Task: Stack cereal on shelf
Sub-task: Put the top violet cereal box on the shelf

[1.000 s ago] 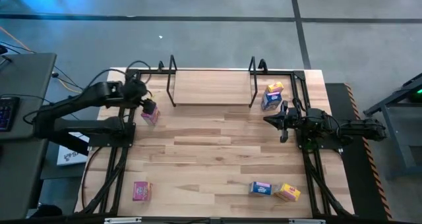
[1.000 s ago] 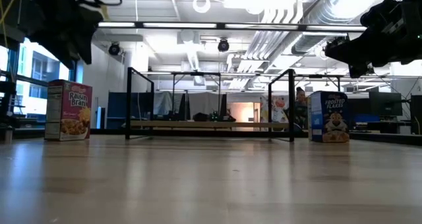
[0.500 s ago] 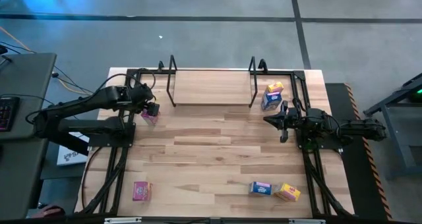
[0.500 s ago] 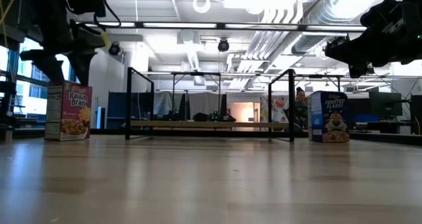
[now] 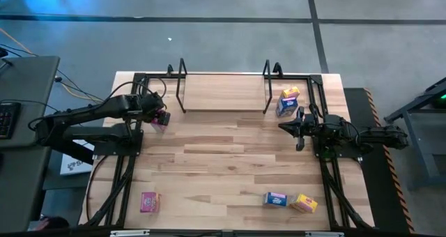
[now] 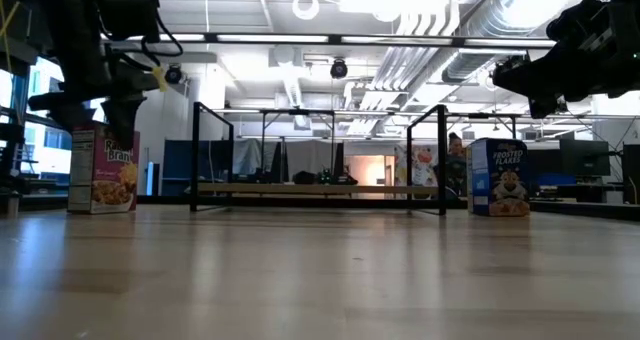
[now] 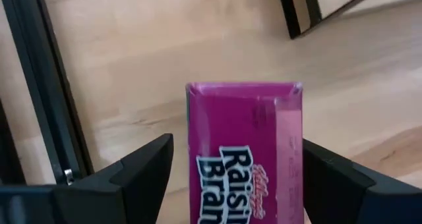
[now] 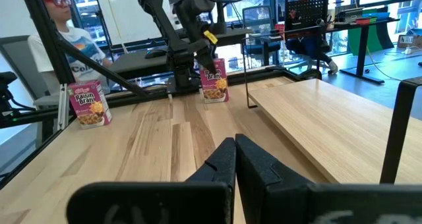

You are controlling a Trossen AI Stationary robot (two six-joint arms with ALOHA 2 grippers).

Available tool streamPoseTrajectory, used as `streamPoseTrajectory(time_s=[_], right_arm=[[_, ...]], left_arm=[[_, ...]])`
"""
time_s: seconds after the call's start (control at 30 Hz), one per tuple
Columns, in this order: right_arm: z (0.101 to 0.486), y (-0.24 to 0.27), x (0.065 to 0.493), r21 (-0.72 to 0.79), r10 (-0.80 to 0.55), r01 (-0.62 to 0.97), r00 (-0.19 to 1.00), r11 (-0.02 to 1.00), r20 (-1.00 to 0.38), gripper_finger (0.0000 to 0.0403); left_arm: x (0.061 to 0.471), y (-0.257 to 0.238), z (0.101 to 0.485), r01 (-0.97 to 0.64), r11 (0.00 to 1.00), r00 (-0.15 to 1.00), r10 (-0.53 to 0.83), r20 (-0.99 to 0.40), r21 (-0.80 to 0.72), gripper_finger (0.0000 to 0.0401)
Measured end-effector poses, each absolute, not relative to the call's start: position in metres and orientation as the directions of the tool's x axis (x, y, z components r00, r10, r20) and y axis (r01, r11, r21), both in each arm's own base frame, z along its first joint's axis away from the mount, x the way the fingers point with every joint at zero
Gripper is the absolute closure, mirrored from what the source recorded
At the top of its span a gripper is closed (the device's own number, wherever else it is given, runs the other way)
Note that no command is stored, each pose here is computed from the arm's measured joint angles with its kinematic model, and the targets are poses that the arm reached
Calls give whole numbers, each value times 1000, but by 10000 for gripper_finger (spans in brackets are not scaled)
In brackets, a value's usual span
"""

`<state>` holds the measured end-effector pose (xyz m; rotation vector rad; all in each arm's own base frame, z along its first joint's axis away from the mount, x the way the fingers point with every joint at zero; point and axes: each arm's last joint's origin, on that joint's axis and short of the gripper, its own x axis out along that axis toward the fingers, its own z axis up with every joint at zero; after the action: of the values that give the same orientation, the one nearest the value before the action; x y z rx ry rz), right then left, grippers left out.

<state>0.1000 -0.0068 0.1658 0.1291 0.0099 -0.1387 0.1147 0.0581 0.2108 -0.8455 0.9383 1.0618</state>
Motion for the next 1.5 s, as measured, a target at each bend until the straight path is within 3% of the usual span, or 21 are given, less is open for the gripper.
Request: streamPoseTrajectory(time_s=[0.5, 0.77, 1.07, 1.17, 1.33, 1.5], right_arm=[[166, -7, 100, 128, -138, 139, 990, 982, -18, 402], [166, -7, 100, 128, -137, 139, 990, 982, -19, 402], [166, -7, 100, 128, -138, 139, 990, 982, -18, 402], [166, -7, 100, 128, -138, 139, 990, 982, -19, 402], [166, -7, 100, 128, -137, 138, 990, 982, -18, 402], [166, -7, 100, 128, -138, 139, 990, 982, -19, 402]], left_arm=[[122, 61, 205, -955, 284, 171, 309, -936, -81, 228], [126, 61, 215, -936, 324, 230, 259, -938, -140, 255], [122, 49, 288, -808, 525, 341, 48, -939, -267, 256], [123, 45, 323, -722, 596, 455, 27, -890, -351, 256], [147, 49, 379, -567, 728, 636, 89, -767, -386, 256], [190, 72, 414, -498, 847, 648, 219, -730, -188, 256]])
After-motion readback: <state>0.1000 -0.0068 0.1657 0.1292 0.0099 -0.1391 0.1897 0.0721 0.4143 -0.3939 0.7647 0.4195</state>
